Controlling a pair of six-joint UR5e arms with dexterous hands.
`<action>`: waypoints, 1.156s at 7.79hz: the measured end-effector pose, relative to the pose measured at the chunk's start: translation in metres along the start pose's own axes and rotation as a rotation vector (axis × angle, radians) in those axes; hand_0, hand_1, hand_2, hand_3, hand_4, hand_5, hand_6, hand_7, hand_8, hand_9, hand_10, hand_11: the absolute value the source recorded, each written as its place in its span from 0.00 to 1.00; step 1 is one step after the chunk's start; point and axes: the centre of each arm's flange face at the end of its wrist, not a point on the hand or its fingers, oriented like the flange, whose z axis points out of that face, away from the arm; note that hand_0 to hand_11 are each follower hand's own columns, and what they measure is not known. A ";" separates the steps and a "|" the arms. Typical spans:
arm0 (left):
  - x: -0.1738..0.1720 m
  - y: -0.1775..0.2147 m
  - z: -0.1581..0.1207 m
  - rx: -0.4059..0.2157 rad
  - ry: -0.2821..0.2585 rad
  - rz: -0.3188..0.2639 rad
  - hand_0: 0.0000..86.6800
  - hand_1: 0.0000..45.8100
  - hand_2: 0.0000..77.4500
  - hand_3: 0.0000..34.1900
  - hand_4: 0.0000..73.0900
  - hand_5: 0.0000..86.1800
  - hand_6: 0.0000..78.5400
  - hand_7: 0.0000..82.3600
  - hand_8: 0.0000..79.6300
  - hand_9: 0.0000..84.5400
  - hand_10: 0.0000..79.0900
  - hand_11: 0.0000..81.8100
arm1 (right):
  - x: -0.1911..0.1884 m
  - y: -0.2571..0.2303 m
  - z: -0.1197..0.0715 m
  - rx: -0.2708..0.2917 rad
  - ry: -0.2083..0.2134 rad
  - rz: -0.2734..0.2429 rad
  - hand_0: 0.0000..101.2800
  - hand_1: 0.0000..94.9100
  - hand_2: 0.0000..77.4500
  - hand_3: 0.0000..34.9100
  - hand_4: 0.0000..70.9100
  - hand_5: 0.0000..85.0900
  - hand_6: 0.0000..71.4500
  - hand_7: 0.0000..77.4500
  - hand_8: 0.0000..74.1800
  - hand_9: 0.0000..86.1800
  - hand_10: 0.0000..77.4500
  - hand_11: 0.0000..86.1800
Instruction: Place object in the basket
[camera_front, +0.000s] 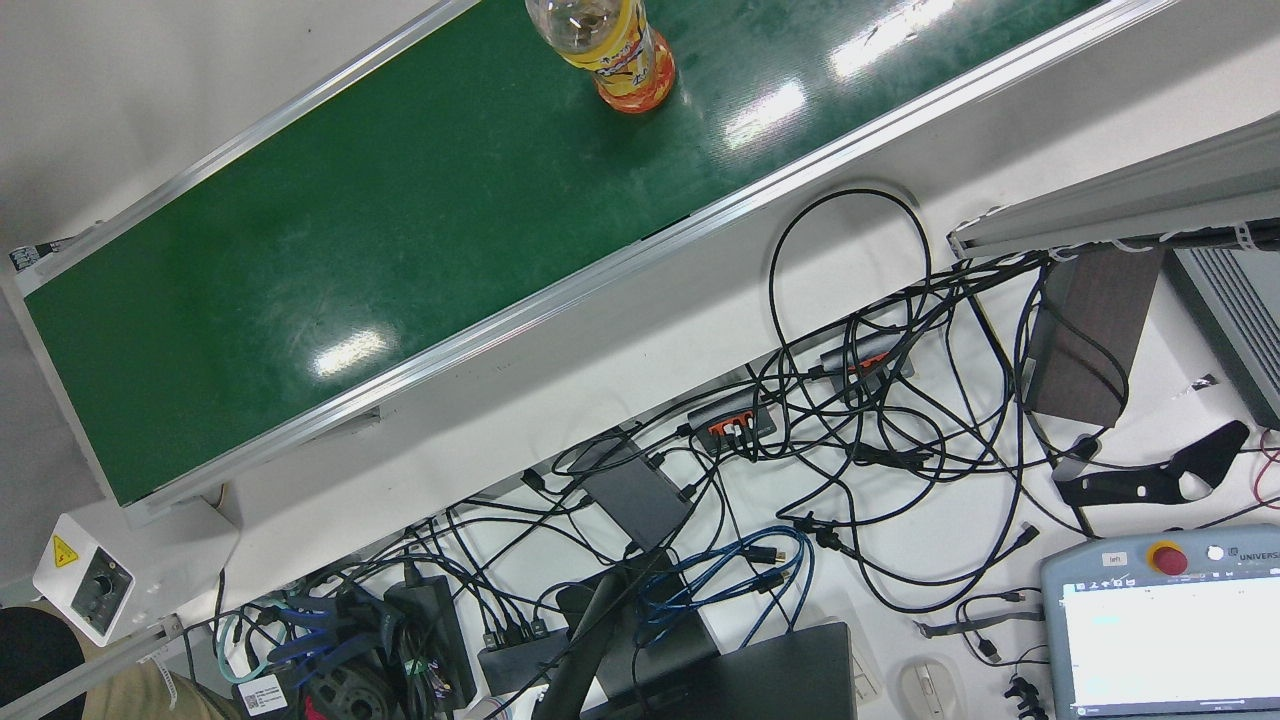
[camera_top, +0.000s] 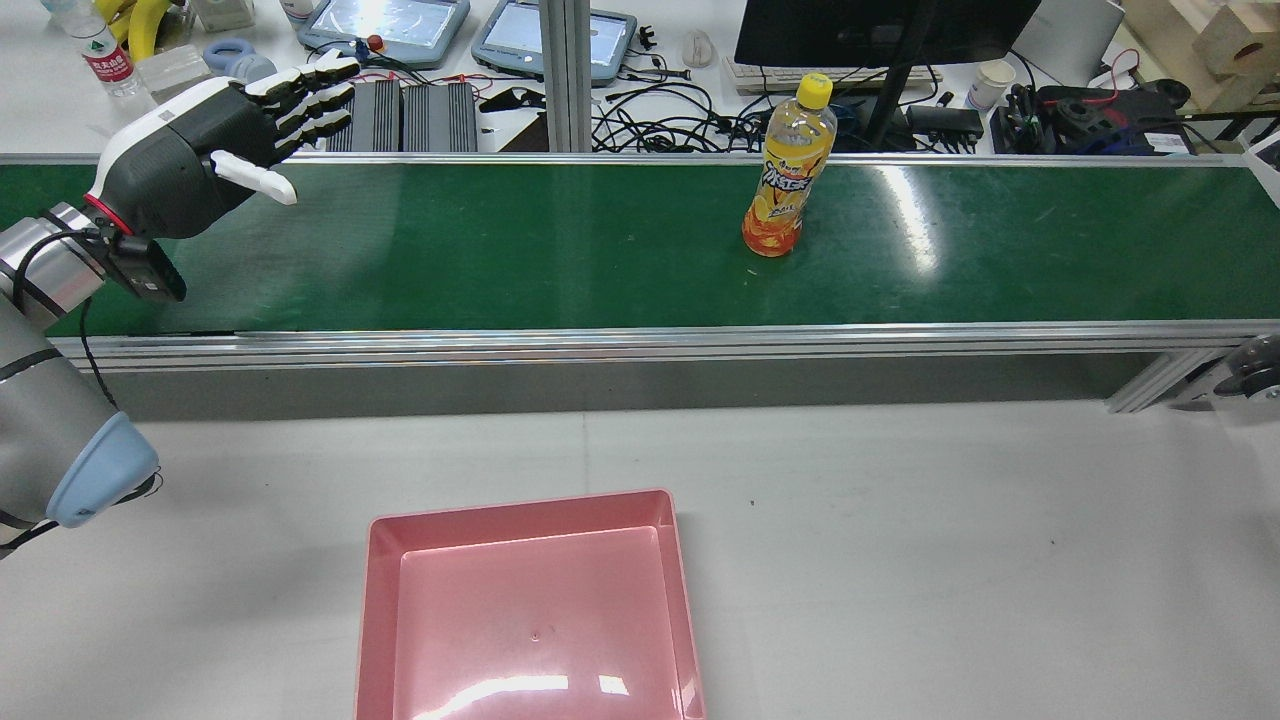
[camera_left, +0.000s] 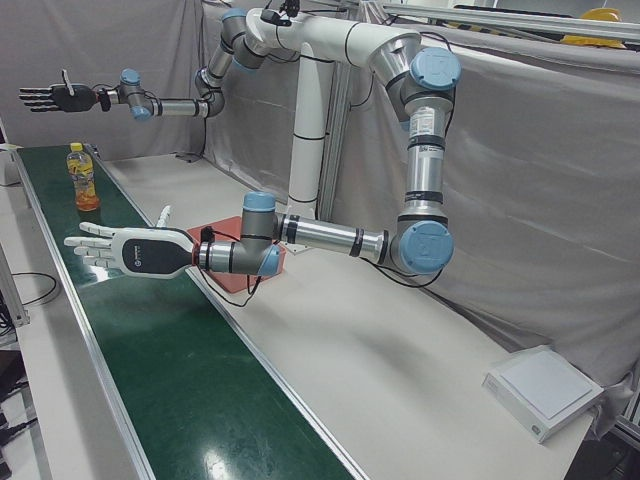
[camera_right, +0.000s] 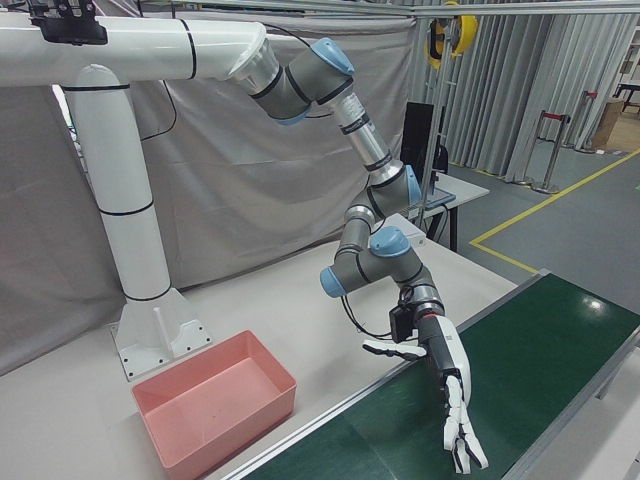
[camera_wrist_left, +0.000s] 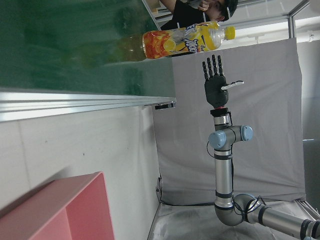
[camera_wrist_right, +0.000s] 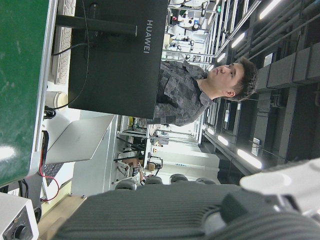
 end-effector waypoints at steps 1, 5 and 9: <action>0.001 0.000 0.000 0.001 0.001 0.000 0.61 0.17 0.01 0.01 0.22 0.13 0.01 0.01 0.08 0.09 0.08 0.13 | 0.000 0.000 0.000 0.000 0.000 0.000 0.00 0.00 0.01 0.00 0.00 0.00 0.00 0.01 0.00 0.00 0.00 0.00; 0.001 0.000 0.000 0.002 0.002 -0.003 0.61 0.15 0.01 0.01 0.22 0.13 0.00 0.01 0.08 0.09 0.08 0.13 | 0.000 0.000 0.000 0.000 0.000 -0.001 0.00 0.00 0.01 0.00 0.00 0.00 0.00 0.01 0.00 0.00 0.00 0.00; 0.005 0.001 0.001 0.000 0.006 -0.003 0.61 0.15 0.01 0.00 0.22 0.13 0.00 0.01 0.08 0.09 0.08 0.13 | 0.000 -0.001 0.000 0.002 0.000 -0.001 0.00 0.00 0.01 0.00 0.00 0.00 0.00 0.01 0.00 0.00 0.00 0.00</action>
